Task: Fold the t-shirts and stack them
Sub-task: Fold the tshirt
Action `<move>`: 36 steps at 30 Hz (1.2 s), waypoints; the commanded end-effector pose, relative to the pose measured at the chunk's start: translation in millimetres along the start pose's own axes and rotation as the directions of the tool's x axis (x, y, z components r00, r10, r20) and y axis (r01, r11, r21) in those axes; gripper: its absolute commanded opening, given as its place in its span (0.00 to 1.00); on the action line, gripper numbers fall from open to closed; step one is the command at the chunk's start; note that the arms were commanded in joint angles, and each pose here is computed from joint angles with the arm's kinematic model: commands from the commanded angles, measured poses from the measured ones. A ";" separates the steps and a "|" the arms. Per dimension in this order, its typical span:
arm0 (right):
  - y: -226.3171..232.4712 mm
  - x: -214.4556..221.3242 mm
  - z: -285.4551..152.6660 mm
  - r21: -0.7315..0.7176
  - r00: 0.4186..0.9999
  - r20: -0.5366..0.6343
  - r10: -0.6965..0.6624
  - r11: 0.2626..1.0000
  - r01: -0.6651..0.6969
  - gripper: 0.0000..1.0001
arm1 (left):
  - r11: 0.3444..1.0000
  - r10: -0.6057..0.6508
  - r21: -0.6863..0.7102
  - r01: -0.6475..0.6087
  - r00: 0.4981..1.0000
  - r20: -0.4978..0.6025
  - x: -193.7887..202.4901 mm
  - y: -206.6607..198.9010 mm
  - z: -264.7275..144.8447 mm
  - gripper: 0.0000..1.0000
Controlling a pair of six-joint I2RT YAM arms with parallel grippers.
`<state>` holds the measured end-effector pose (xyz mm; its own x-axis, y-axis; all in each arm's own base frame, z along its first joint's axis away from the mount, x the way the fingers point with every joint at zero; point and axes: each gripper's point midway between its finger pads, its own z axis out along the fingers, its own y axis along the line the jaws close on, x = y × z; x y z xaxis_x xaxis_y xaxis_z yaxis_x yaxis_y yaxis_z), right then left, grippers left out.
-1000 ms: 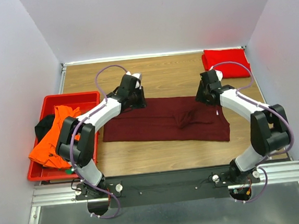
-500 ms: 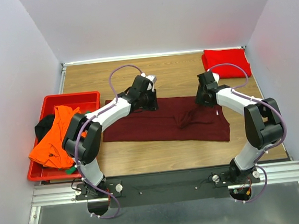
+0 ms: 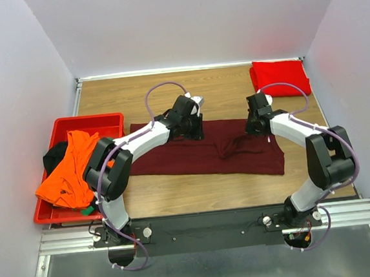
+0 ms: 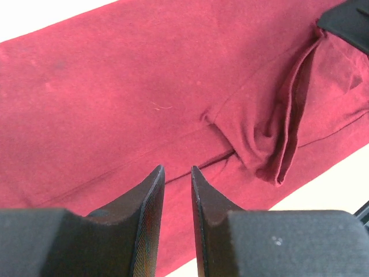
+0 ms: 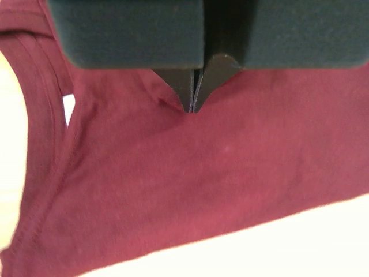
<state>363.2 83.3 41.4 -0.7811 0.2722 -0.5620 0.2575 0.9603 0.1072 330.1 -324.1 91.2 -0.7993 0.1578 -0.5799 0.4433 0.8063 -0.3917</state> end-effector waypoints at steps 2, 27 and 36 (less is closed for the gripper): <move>2.5 0.3 -28.3 -0.081 1.000 0.022 0.021 0.997 -0.019 0.00 | 0.998 0.041 0.053 -0.041 0.999 0.003 -7.6 -17.9 3.6 0.33; -19.8 75.5 -101.0 -0.175 0.980 -0.100 0.173 0.966 -0.188 0.01 | 0.977 0.142 0.176 -0.118 0.981 -0.131 33.5 -43.0 23.0 0.43; -20.3 71.1 -113.4 -0.184 0.978 -0.084 0.189 0.962 -0.201 0.00 | 0.958 0.189 0.256 -0.131 0.959 -0.213 73.9 -54.8 22.5 0.49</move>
<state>246.0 89.9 88.1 -0.7607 0.4291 -0.4870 0.2787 0.8936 0.3520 280.1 -366.6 63.3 -0.7751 0.3679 -0.5137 0.6071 0.6588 -0.4442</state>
